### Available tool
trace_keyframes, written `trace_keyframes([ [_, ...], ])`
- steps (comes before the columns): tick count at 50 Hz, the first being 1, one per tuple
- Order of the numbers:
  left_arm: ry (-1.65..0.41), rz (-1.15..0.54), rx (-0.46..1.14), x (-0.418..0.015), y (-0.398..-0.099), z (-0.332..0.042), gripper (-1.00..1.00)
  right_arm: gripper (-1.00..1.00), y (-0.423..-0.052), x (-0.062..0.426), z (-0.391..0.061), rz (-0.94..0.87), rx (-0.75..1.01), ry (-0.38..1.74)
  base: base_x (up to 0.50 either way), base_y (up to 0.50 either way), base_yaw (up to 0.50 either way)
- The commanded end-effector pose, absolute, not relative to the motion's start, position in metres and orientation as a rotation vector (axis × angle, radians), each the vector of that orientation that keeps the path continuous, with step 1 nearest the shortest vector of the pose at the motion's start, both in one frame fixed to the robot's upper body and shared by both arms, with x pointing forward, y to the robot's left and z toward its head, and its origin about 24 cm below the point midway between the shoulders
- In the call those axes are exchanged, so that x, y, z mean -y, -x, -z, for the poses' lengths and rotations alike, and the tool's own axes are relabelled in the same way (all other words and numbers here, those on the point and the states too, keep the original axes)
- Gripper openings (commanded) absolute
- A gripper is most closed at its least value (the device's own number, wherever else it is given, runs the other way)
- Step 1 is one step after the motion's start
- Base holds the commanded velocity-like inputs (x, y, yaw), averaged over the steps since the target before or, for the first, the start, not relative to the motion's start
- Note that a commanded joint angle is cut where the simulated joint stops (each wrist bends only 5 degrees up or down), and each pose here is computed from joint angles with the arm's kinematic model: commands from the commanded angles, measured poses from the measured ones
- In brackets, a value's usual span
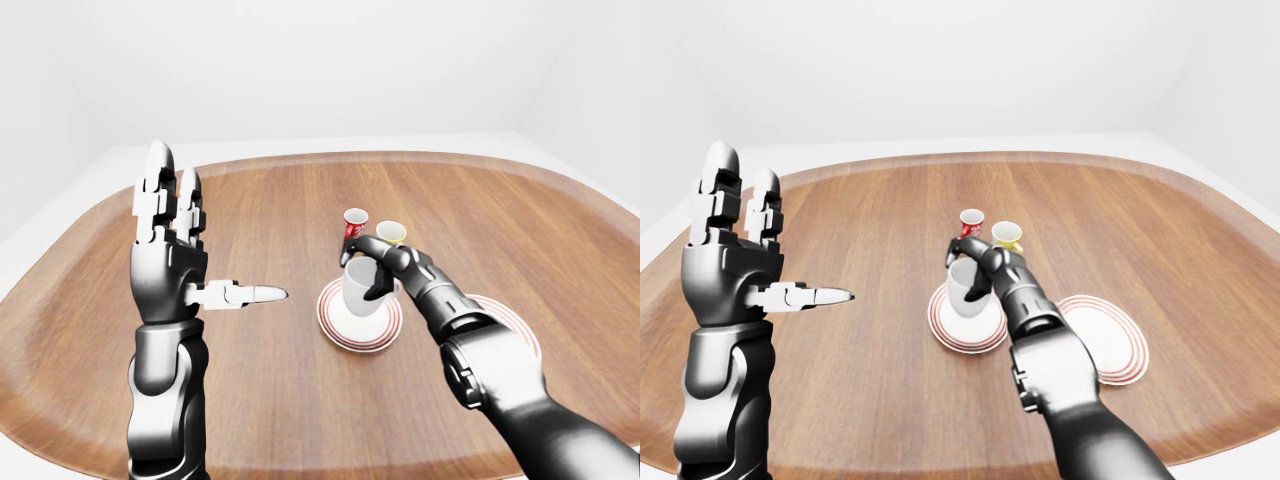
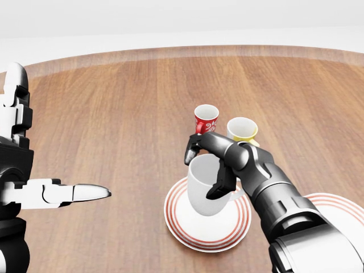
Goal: Put the white mug on the left plate.
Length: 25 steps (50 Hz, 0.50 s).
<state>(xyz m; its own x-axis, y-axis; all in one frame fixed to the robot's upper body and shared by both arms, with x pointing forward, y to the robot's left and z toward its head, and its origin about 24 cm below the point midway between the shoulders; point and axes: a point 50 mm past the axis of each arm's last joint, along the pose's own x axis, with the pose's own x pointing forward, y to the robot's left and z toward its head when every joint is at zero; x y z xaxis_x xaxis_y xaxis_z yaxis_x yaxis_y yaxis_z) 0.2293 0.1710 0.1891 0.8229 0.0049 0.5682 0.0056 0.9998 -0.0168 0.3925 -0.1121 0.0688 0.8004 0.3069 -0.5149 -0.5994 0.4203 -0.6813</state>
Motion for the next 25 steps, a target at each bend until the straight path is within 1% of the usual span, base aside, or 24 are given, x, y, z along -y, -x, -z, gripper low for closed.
trace_keyframes([
  [1, 0.018, 0.000, 0.602, -0.171, -0.230, -0.189, 1.00, -1.00, -0.393, 0.110, -0.069, -0.558, -0.318, 0.999, 0.00, 0.00, 0.00],
  [12, 0.018, 0.001, 0.603, -0.171, -0.229, -0.189, 1.00, -1.00, -0.388, 0.111, -0.055, -0.496, -0.307, 1.038, 0.00, 0.00, 0.00],
  [25, 0.018, 0.001, 0.602, -0.171, -0.228, -0.189, 1.00, -1.00, -0.381, 0.110, -0.043, -0.497, -0.326, 1.037, 0.00, 0.00, 0.00],
])
